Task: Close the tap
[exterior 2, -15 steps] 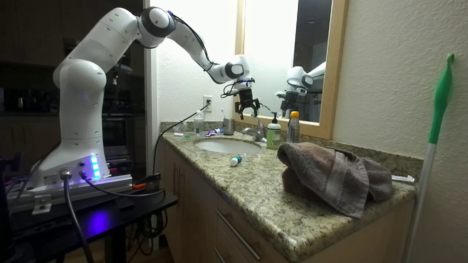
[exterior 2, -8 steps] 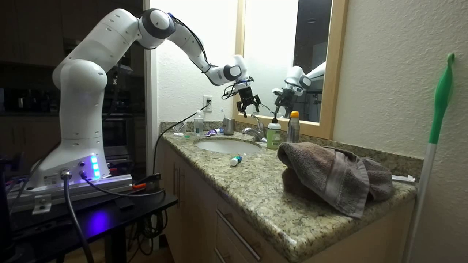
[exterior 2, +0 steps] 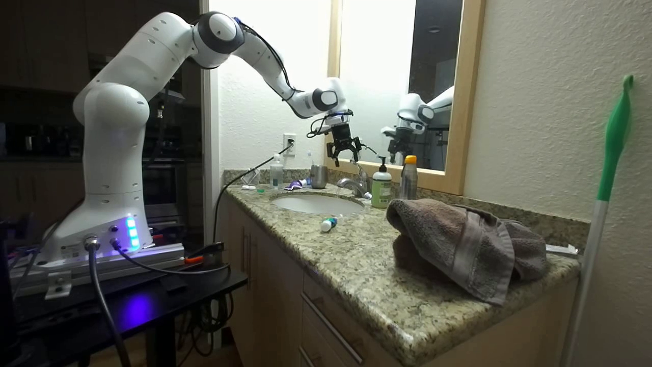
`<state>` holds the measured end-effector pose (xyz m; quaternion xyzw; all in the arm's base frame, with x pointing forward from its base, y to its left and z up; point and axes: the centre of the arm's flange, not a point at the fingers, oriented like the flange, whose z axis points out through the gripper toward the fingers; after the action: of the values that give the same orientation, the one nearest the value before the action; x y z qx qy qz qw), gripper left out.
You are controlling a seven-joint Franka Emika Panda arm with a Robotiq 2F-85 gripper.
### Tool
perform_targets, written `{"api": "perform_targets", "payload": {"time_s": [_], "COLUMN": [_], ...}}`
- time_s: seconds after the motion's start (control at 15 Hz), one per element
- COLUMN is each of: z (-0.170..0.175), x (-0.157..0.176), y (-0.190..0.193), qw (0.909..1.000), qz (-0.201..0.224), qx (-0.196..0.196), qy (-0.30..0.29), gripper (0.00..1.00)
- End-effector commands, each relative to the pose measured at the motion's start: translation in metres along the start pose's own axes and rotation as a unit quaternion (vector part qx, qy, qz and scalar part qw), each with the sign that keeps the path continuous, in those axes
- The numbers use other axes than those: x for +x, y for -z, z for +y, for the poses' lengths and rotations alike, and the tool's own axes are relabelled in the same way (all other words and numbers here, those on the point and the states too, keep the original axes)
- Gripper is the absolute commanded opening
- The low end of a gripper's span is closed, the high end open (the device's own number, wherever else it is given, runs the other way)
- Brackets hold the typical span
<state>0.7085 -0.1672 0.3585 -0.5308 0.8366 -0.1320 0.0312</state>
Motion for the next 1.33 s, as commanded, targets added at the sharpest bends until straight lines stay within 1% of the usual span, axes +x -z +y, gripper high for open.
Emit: {"api": "perform_targets", "payload": {"time_s": [0.0,0.13,0.2,0.27,0.33,0.4,0.53,0.6,0.73,0.87,1.07,1.13,1.2,1.27], "z": [-0.004,-0.007,-0.006,-0.004,-0.002,0.005,0.005,0.007,0.007,0.007,0.005,0.004,0.001,-0.001], "x": [0.006,0.010,0.012,0.013,0.012,0.014,0.013,0.009,0.002,-0.004,-0.012,-0.014,-0.014,-0.012], "y": [-0.002,0.002,0.003,0.003,0.005,0.008,0.008,0.012,0.015,0.015,0.007,0.004,0.001,-0.001], "qw": [0.9980,0.9961,0.9943,0.9937,0.9957,0.9956,0.9956,0.9975,0.9987,0.9994,0.9992,0.9990,0.9983,0.9980], "qz": [0.025,0.026,0.027,0.028,0.023,0.026,0.026,0.022,0.022,0.032,0.033,0.039,0.046,0.043], "qx": [-0.052,-0.076,-0.094,-0.101,-0.078,-0.083,-0.083,-0.060,-0.042,-0.010,-0.019,-0.020,-0.036,-0.045], "qy": [-0.026,-0.038,-0.041,-0.040,-0.043,-0.034,-0.034,-0.030,-0.021,-0.007,0.012,0.009,0.001,0.003], "gripper": [1.00,1.00,1.00,1.00,1.00,1.00,1.00,1.00,1.00,1.00,1.00,1.00,1.00,1.00]}}
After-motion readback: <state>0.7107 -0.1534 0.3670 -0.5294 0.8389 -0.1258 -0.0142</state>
